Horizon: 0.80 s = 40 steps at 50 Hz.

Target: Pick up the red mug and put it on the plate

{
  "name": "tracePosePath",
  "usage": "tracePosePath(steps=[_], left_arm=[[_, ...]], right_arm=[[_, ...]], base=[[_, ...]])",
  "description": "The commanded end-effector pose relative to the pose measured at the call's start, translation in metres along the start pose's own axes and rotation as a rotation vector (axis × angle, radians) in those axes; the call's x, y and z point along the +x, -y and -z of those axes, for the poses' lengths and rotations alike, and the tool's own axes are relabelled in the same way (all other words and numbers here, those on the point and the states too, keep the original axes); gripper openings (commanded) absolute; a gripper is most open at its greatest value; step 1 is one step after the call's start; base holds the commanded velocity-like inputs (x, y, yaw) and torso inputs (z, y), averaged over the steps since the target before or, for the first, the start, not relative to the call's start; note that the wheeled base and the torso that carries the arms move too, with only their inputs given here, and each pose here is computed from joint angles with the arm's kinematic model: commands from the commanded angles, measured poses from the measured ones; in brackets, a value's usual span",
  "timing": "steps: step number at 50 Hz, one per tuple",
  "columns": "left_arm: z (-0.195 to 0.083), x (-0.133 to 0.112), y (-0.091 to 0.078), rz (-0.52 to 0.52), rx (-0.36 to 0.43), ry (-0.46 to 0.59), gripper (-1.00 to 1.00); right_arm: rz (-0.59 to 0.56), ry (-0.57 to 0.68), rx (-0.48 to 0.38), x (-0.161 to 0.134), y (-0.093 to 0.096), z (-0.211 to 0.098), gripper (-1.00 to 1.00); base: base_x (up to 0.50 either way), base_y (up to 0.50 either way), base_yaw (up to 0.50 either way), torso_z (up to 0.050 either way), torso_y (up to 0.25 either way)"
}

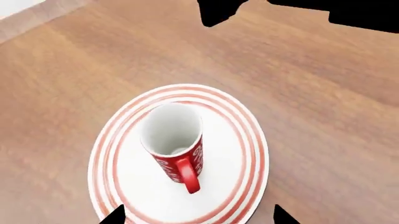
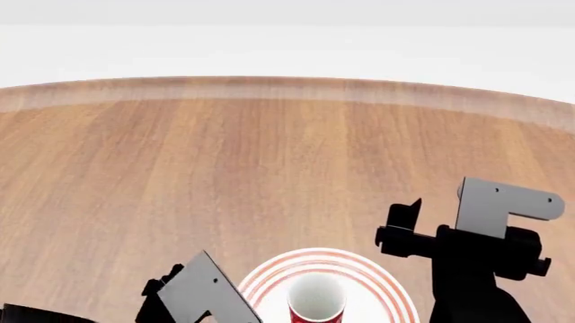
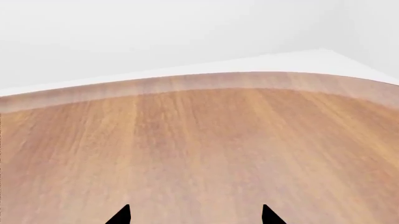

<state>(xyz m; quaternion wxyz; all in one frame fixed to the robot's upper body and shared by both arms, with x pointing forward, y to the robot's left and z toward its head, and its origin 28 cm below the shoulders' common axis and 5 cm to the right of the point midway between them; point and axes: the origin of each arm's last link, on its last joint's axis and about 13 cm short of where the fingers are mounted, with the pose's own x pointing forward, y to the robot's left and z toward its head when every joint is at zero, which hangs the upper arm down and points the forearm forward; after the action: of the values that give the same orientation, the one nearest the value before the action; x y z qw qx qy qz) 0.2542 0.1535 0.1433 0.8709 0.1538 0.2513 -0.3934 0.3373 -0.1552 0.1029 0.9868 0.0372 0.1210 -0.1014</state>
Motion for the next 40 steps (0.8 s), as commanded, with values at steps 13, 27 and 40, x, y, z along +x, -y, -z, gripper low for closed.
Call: tracePosePath(steps=[13, 27, 40], left_arm=[[-0.029, -0.052, -0.043, -0.222, -0.201, 0.342, 1.00], [-0.027, -0.028, -0.052, -0.672, -0.243, 0.615, 1.00], [-0.019, -0.013, -0.046, -0.752, -0.130, 0.663, 1.00]], right_arm=[[-0.032, 0.024, 0.011, -0.003, -0.007, -0.006, 1.00], [-0.158, 0.205, -0.041, -0.024, -0.021, -0.020, 1.00], [-0.225, 0.382, -0.142, -0.044, -0.031, -0.029, 1.00]], base=[[0.00, 0.00, 0.00, 0.000, 0.000], [0.00, 0.00, 0.00, 0.000, 0.000], [0.00, 0.00, 0.00, 0.000, 0.000]])
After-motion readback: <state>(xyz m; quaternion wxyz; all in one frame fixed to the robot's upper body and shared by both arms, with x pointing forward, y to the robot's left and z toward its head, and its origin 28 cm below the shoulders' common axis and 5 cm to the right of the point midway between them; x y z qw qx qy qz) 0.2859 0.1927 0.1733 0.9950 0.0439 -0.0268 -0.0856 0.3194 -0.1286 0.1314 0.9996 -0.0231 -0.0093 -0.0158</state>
